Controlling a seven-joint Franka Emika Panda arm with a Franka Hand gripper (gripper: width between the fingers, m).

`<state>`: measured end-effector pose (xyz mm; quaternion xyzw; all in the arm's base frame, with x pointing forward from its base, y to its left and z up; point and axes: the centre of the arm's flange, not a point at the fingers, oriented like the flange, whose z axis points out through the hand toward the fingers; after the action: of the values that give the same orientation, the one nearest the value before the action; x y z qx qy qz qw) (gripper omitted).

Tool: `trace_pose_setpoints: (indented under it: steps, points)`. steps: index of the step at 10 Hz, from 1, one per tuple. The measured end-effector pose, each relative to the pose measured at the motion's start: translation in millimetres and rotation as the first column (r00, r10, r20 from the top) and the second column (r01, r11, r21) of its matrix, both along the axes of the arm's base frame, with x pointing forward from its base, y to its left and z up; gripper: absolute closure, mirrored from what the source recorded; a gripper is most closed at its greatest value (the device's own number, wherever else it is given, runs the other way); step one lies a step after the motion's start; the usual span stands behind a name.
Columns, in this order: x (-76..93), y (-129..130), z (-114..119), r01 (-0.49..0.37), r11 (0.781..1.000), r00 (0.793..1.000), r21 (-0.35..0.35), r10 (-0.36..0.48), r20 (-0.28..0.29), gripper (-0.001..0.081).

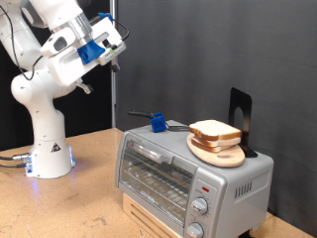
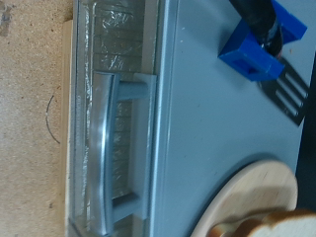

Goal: Make a piece of toast with the oven

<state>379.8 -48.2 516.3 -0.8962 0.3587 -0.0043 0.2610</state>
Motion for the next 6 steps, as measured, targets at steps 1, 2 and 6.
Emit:
trace_pose_setpoints:
  steps: [1, 2, 6]
  points:
    - [-0.9, -0.4, 1.7, 0.023, 1.000, 1.000, 0.009, -0.023, 0.005, -0.0003]
    - [-0.4, -0.9, 3.1, 0.048, 0.999, 0.999, 0.024, -0.048, 0.014, -0.0003]
    - [20.6, 4.7, -25.2, 0.077, 0.997, 0.997, -0.024, -0.077, 0.007, -0.0003]
